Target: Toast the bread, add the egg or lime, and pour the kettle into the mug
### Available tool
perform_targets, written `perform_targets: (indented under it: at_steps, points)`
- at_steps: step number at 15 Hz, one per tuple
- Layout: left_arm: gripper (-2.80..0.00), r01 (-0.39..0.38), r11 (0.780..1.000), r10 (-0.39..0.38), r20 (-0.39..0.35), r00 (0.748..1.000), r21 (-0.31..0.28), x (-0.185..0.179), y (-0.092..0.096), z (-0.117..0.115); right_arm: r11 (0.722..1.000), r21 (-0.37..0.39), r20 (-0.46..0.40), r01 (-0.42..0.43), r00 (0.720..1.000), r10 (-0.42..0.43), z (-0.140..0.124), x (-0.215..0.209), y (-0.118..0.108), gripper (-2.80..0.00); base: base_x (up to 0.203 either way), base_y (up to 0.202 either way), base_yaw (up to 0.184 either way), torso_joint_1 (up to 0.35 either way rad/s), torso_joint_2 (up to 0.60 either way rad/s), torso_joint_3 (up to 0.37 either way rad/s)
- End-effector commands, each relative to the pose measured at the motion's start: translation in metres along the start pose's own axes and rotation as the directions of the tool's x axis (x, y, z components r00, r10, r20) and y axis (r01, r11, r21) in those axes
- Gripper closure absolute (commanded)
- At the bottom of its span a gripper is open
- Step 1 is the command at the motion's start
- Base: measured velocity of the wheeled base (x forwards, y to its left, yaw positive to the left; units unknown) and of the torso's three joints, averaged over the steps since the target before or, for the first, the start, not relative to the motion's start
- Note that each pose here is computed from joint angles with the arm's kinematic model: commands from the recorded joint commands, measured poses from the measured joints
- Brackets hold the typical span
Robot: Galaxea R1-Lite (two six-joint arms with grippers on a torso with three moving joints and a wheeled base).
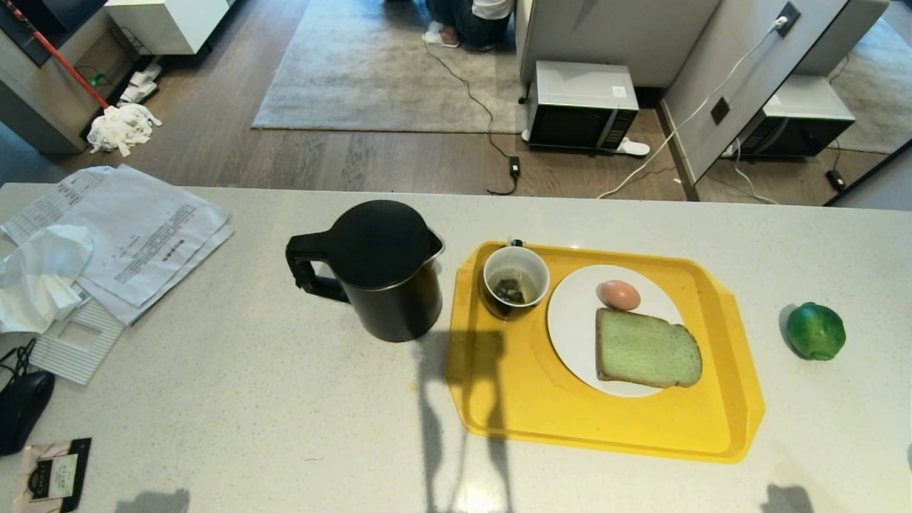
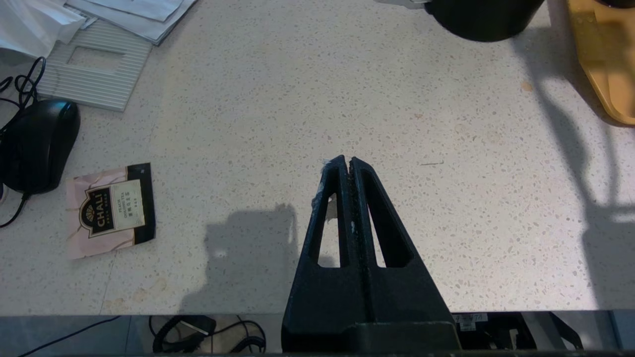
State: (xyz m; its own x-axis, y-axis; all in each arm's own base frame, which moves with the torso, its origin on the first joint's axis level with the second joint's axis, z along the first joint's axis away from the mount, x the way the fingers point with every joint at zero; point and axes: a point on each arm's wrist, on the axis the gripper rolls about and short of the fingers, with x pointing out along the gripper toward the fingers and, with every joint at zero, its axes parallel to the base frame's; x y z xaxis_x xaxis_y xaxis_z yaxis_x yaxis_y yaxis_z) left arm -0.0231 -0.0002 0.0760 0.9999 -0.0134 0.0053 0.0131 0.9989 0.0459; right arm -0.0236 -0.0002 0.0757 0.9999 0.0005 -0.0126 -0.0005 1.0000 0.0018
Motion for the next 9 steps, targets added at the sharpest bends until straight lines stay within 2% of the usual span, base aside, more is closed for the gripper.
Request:
perform_targets:
  at_steps: [1, 9]
  points:
    - [0.00, 0.000, 1.000, 0.000, -0.002, 1.000, 0.000, 0.0002, 0.0000, 0.0000, 1.000, 0.000, -0.001, -0.001, 1.000, 0.001, 0.0000, 0.0001, 0.0000, 0.00, 0.000, 0.000, 0.000, 0.000, 0.00, 0.000]
    - [0.00, -0.001, 1.000, 0.001, -0.002, 1.000, 0.000, 0.0002, 0.0000, 0.0000, 1.000, 0.001, -0.001, 0.001, 1.000, -0.001, 0.0000, 0.0001, -0.0001, 0.00, 0.000, 0.000, 0.000, 0.000, 0.00, 0.000]
